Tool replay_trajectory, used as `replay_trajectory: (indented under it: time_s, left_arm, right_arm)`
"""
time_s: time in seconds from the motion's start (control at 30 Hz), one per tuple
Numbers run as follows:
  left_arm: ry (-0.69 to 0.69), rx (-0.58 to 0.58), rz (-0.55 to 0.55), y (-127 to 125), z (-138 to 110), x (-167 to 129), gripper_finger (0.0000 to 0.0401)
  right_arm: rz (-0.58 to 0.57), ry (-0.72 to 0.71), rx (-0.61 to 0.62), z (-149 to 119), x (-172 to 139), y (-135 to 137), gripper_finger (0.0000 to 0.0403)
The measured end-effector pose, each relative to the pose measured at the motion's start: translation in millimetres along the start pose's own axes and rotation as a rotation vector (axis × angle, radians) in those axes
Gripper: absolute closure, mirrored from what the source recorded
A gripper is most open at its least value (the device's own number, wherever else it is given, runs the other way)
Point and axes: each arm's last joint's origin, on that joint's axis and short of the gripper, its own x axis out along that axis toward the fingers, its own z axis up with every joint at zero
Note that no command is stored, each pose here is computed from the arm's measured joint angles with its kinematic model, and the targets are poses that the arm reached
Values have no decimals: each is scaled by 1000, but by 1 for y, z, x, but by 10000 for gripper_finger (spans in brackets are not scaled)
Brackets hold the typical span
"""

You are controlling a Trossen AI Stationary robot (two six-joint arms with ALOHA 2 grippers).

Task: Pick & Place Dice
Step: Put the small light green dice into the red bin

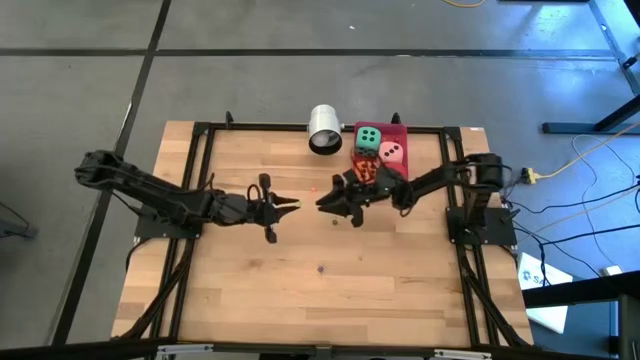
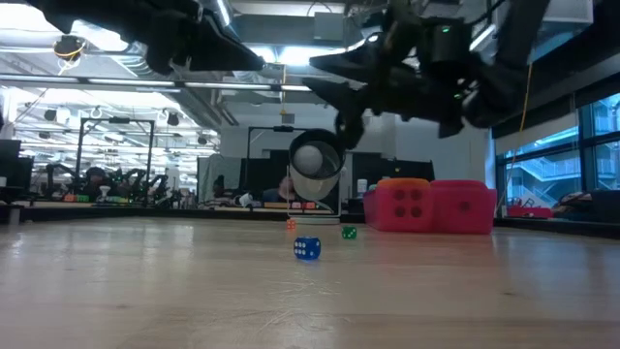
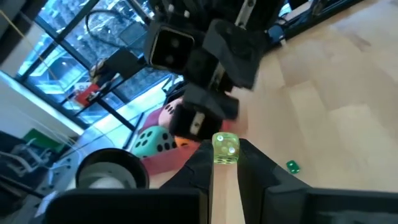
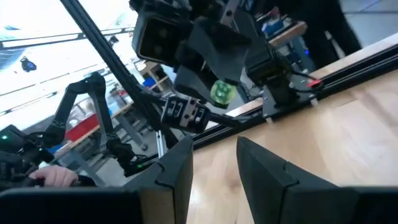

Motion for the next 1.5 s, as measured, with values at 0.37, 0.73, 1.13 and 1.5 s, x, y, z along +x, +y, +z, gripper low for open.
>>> replay_trajectory:
  time_s: [0.37, 0.73, 1.13, 1.5]
  left_arm:
    - [43, 32, 12, -6, -1, -3, 369]
    - [50, 41, 28, -8, 0, -5, 369]
    - [64, 49, 39, -7, -2, -4, 369]
    - [92, 64, 53, -7, -4, -4, 369]
  right_arm:
    - [116, 31, 28, 5, 39, -20, 228]
    - [5, 14, 79, 7, 40, -28, 158]
    - [58, 11, 57, 19, 53, -23, 171]
    - [22, 16, 75, 17, 54, -25, 172]
